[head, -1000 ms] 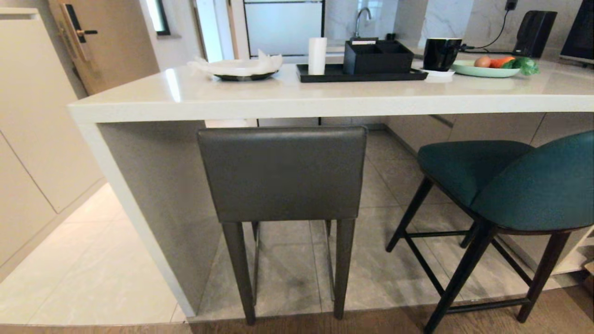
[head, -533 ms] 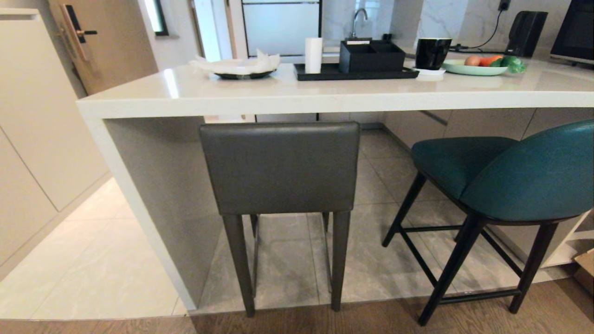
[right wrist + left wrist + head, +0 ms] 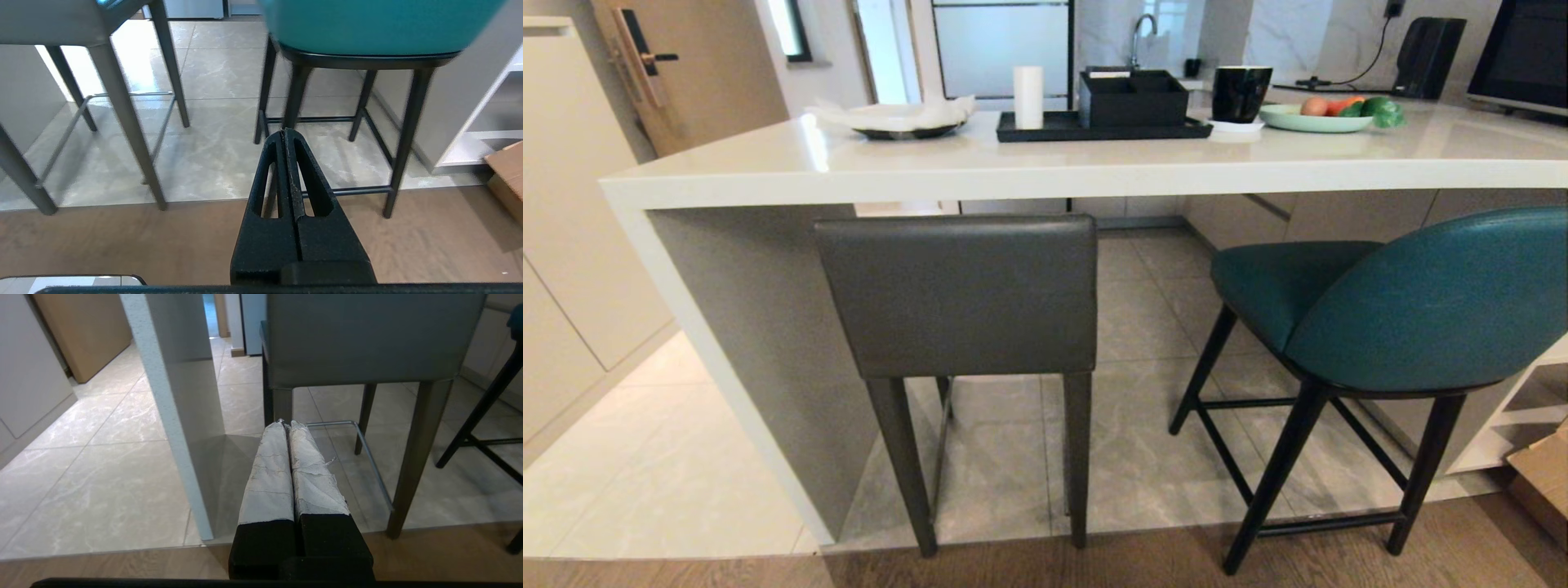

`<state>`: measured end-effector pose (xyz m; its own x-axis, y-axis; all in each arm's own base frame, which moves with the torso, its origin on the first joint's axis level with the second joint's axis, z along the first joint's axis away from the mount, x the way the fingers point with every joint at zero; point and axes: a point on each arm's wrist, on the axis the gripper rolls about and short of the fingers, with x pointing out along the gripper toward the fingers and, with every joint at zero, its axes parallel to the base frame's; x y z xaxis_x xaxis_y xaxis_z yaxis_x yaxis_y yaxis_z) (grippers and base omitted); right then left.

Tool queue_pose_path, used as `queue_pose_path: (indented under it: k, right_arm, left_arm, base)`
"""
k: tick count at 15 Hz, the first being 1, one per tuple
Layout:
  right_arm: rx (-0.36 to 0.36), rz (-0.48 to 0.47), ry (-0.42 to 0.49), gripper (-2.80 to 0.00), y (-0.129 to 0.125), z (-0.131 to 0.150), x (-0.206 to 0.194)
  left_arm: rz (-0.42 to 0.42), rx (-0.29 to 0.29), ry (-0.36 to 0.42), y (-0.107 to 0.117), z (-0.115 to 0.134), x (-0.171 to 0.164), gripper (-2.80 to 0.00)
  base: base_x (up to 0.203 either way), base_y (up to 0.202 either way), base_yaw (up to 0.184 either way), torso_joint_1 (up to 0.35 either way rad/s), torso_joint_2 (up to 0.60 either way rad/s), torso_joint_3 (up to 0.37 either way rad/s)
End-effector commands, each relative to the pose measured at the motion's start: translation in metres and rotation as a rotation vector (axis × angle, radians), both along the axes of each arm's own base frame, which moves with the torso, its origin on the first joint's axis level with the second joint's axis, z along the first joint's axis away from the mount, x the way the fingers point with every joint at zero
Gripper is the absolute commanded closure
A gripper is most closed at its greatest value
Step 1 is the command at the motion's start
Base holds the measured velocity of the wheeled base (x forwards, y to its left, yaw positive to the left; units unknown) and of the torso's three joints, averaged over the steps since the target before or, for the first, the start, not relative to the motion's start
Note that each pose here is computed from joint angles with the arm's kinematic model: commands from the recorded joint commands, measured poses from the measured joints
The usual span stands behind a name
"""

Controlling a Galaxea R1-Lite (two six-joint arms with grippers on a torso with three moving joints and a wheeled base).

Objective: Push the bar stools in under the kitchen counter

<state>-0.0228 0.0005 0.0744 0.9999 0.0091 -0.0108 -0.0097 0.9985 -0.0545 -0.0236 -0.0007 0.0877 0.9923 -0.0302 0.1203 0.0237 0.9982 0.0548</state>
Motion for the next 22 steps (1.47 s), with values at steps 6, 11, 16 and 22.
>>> queue_pose_path:
  k: [6, 11, 16, 22]
  right_arm:
    - [0.036, -0.014, -0.002, 0.00, -0.0003, -0.0001, 0.0001]
    - [0.035, -0.013, -0.002, 0.00, -0.0003, -0.0001, 0.0001]
    - [0.033, -0.013, -0.002, 0.00, -0.0003, -0.0001, 0.0001]
    - [-0.018, 0.002, 0.000, 0.00, 0.0001, -0.0003, 0.0001]
  left_arm:
    - [-0.003, -0.022, 0.040, 0.0000, -0.0110, 0.0033, 0.00]
    - [-0.002, -0.025, 0.040, 0.0001, -0.0110, 0.0034, 0.00]
    - [-0.001, -0.025, 0.040, 0.0001, -0.0110, 0.0034, 0.00]
    - [-0.002, -0.025, 0.040, 0.0001, -0.0110, 0.0034, 0.00]
  base:
    - [0.000, -0.196, 0.000, 0.003, 0.00, 0.002]
    - [0.000, -0.048, 0.000, 0.043, -0.15, -0.146]
    - [0.000, 0.000, 0.000, 0.157, -0.46, -0.293]
    - [0.000, 0.000, 0.000, 0.144, -0.37, -0.225]
